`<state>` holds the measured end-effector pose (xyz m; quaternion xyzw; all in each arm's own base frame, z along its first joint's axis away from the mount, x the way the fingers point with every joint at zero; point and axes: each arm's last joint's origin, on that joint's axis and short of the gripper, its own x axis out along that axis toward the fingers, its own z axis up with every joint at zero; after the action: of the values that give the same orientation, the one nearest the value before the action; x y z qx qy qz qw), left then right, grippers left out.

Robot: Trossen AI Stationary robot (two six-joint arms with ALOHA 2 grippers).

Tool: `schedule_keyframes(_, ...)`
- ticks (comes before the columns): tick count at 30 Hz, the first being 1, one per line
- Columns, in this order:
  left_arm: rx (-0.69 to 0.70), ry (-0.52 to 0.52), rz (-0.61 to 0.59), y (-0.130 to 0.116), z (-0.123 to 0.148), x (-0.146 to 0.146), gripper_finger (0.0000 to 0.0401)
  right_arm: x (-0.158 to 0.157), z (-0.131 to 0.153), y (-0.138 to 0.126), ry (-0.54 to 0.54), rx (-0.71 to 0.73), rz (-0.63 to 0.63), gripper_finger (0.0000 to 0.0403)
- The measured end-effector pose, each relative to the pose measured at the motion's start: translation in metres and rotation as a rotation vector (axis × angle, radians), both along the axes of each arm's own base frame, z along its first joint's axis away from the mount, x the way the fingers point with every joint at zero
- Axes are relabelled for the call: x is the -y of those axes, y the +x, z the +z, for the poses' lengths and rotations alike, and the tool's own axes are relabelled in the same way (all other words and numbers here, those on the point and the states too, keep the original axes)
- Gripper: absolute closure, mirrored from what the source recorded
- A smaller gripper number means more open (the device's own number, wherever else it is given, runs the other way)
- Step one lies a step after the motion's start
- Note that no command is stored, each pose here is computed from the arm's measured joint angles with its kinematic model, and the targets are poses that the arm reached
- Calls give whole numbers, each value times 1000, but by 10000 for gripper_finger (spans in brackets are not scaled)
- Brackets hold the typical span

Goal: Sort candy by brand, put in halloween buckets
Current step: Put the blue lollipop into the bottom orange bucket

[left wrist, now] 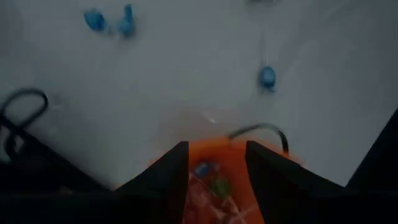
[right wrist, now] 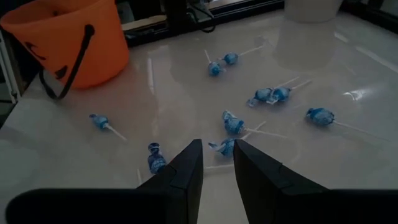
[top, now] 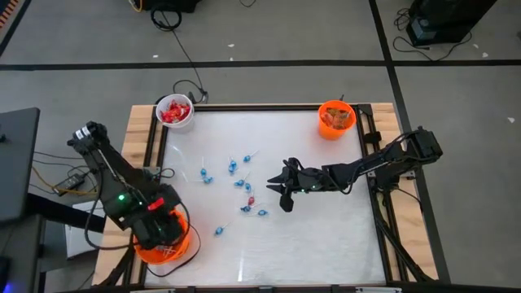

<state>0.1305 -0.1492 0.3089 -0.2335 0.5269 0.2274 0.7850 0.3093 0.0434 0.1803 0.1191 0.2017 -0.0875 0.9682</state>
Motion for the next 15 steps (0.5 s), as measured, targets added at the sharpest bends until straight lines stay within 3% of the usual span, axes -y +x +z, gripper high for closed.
schedule_keyframes(8, -64, 85, 11, 10, 6, -21, 236, -2, 0, 0, 3, 2, 5, 300)
schedule_keyframes(15, -112, 119, 7, 34, -2, -49, 249, -2, 0, 0, 0, 0, 13, 300)
